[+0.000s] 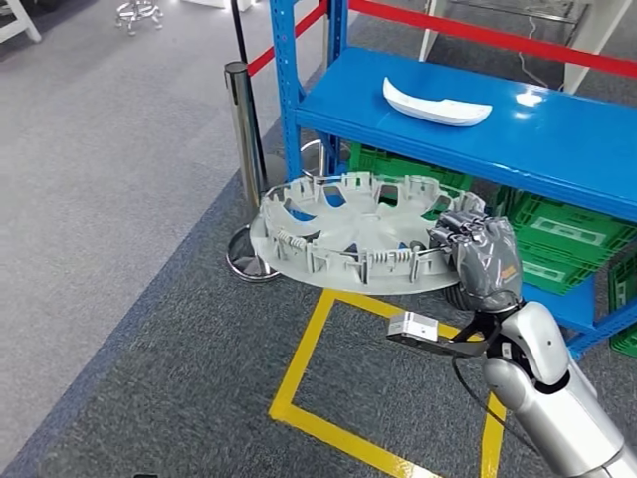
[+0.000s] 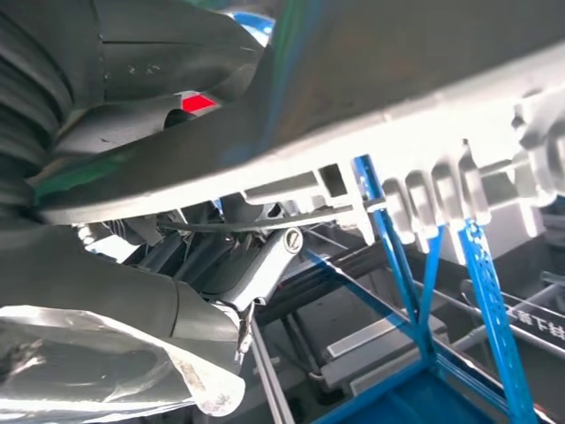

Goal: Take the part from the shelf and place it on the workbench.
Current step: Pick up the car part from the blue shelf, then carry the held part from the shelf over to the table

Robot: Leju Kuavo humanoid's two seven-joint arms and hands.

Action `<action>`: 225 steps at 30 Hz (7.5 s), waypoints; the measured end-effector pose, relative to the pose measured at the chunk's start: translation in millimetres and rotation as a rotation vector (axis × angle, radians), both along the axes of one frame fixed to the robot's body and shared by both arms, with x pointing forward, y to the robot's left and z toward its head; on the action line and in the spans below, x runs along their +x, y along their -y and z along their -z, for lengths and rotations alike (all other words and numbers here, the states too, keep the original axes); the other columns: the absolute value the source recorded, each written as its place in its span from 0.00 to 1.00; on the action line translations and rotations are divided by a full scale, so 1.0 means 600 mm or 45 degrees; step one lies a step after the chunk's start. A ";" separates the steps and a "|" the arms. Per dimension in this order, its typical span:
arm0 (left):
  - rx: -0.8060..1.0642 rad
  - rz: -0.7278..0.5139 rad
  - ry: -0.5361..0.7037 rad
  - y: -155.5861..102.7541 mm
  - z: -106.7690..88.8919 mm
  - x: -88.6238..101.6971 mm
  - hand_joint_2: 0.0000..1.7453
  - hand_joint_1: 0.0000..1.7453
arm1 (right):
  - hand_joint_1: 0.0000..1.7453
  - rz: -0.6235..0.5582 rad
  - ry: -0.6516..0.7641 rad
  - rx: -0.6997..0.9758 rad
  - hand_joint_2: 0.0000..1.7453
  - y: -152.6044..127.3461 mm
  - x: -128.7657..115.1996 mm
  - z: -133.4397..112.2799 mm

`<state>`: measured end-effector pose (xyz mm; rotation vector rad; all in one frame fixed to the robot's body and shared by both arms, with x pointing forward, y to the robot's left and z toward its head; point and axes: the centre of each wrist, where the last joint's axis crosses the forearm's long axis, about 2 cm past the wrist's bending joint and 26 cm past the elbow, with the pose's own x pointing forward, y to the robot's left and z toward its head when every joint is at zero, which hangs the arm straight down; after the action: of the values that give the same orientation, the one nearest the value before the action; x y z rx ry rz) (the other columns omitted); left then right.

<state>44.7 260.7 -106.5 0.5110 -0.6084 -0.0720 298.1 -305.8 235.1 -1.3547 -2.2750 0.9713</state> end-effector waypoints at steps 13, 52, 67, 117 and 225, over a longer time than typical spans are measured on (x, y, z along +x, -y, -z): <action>0.003 0.015 -0.004 -0.001 0.000 -0.002 1.00 0.00 | 1.00 0.006 0.013 0.005 1.00 0.003 -0.005 -0.003; 0.003 0.072 -0.007 -0.002 0.001 -0.002 1.00 0.00 | 1.00 0.041 0.018 0.000 1.00 0.022 -0.048 0.009; -0.006 0.084 -0.009 0.003 0.000 -0.003 1.00 0.00 | 1.00 0.051 0.024 -0.014 1.00 0.032 -0.063 0.011; -0.014 0.155 -0.018 0.010 -0.001 0.004 1.00 0.00 | 1.00 0.084 0.015 -0.025 1.00 0.041 -0.085 0.018; -0.017 0.118 0.008 -0.006 0.001 0.006 1.00 0.00 | 1.00 0.072 0.062 -0.032 1.00 0.030 -0.020 -0.017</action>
<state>48.4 264.4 -106.8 0.4702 -0.6386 -0.1542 286.2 -323.7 245.5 -1.4603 -2.2541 0.9622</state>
